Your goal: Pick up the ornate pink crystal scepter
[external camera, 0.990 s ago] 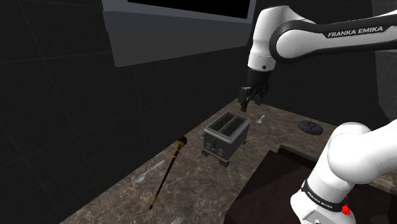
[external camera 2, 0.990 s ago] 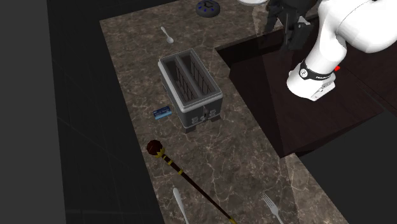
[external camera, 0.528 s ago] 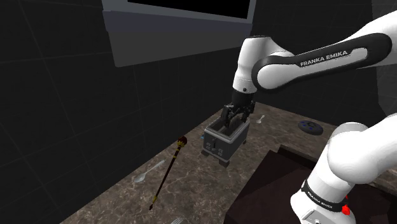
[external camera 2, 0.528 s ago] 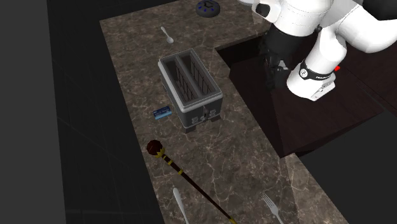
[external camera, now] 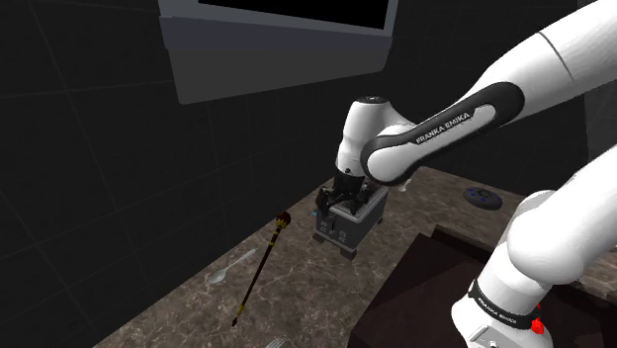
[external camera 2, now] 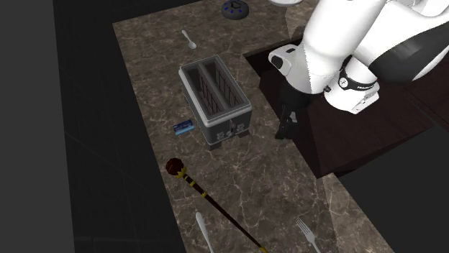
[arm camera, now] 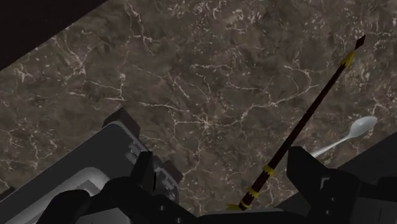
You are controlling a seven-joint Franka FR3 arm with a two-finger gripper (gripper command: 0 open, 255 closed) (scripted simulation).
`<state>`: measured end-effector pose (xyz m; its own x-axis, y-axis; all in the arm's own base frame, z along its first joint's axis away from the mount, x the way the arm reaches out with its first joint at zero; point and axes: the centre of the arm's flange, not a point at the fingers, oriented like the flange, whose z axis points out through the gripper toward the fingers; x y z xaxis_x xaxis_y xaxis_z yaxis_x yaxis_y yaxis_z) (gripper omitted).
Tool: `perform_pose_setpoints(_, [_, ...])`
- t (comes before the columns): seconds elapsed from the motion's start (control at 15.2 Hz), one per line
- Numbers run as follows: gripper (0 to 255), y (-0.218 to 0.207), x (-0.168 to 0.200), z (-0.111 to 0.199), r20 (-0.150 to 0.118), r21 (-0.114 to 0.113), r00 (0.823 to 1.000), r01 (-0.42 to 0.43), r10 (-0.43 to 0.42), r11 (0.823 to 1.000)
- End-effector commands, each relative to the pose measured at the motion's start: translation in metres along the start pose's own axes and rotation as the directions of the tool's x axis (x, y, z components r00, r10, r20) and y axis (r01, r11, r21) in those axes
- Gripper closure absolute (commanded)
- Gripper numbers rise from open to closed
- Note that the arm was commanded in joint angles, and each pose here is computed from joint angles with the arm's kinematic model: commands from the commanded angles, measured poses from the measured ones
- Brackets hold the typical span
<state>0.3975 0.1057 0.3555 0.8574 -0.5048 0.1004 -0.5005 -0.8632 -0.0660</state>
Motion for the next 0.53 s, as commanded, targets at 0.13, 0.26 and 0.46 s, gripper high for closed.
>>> perform_pose_setpoints(0.13, [0, -0.025, 0.007, 0.044, -0.018, 0.031, 0.996, -0.091, 0.091, 0.995])
perform_pose_setpoints(0.26, [0, -0.037, 0.013, 0.065, -0.025, 0.046, 0.991, -0.134, 0.135, 0.99])
perform_pose_setpoints(0.46, [0, -0.056, 0.022, 0.096, -0.035, 0.068, 0.979, -0.198, 0.201, 0.978])
